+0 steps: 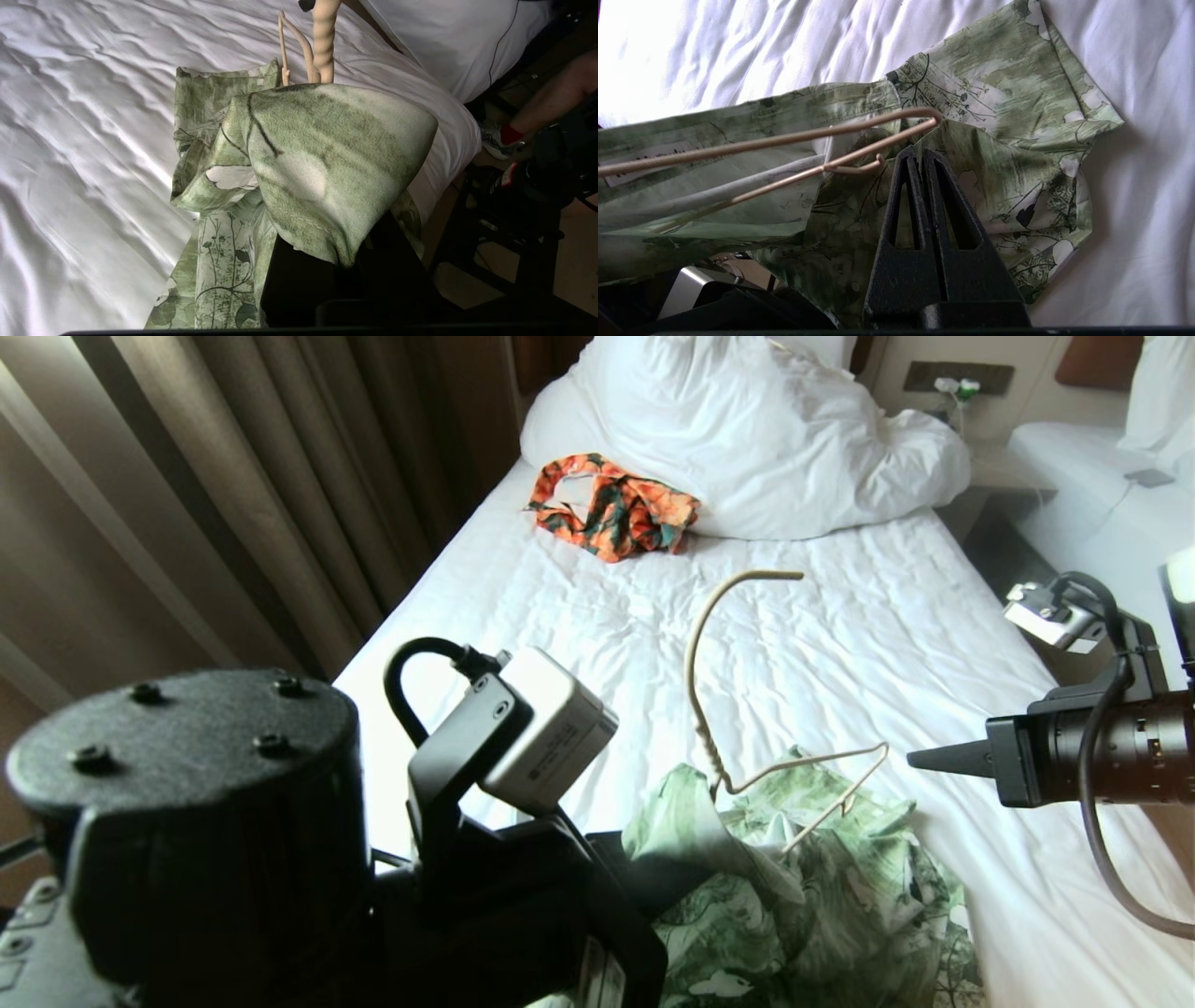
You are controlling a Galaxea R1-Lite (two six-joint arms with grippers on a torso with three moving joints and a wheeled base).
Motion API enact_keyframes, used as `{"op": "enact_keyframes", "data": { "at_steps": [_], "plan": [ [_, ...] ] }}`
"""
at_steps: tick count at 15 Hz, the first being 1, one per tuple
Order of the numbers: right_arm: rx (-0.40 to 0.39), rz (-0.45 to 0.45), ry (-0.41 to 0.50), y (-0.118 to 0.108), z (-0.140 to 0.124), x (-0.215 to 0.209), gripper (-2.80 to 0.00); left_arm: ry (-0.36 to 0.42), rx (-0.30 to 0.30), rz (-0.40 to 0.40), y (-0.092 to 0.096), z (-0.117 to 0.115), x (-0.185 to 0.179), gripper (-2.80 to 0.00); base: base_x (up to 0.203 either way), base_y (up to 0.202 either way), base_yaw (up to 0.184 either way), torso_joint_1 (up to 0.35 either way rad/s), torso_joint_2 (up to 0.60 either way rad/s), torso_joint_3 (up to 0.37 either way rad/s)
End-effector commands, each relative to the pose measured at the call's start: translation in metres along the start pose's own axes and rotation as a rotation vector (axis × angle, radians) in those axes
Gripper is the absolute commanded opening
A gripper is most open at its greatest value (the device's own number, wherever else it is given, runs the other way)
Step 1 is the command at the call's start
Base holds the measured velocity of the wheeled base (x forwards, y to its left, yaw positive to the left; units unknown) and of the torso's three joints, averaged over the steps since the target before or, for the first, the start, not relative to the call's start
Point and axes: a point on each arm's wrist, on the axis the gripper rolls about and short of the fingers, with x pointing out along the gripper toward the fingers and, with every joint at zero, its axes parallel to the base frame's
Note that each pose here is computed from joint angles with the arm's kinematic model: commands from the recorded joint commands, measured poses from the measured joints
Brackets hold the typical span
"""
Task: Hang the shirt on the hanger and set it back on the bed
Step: Hook the other side of the shirt onto the hanger
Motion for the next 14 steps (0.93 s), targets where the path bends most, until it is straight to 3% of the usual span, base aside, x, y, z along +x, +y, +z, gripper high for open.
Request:
{"op": "enact_keyframes", "data": {
  "at_steps": [1,5,9,14],
  "plan": [
    [-0.004,0.005,-0.005,0.003,0.005,-0.005,-2.8,0.037,0.003,-0.011,-0.003,-0.011,0.003,-2.8,0.0,0.0,0.0,0.0,0.0,0.0],
    [-0.004,0.013,-0.003,0.005,0.01,-0.005,-2.8,0.113,-0.014,-0.009,-0.004,-0.03,0.012,-2.8,0.0,0.0,0.0,0.0,0.0,0.0],
    [0.107,-0.02,0.108,-0.005,0.008,0.042,-2.8,0.175,-0.015,-0.008,-0.004,-0.05,0.021,-2.8,0.0,0.0,0.0,0.0,0.0,0.0],
    [0.125,-0.016,0.209,0.003,0.01,0.106,-2.8,0.158,-0.014,0.0,-0.004,-0.077,0.055,-2.8,0.0,0.0,0.0,0.0,0.0,0.0]
  ]
}}
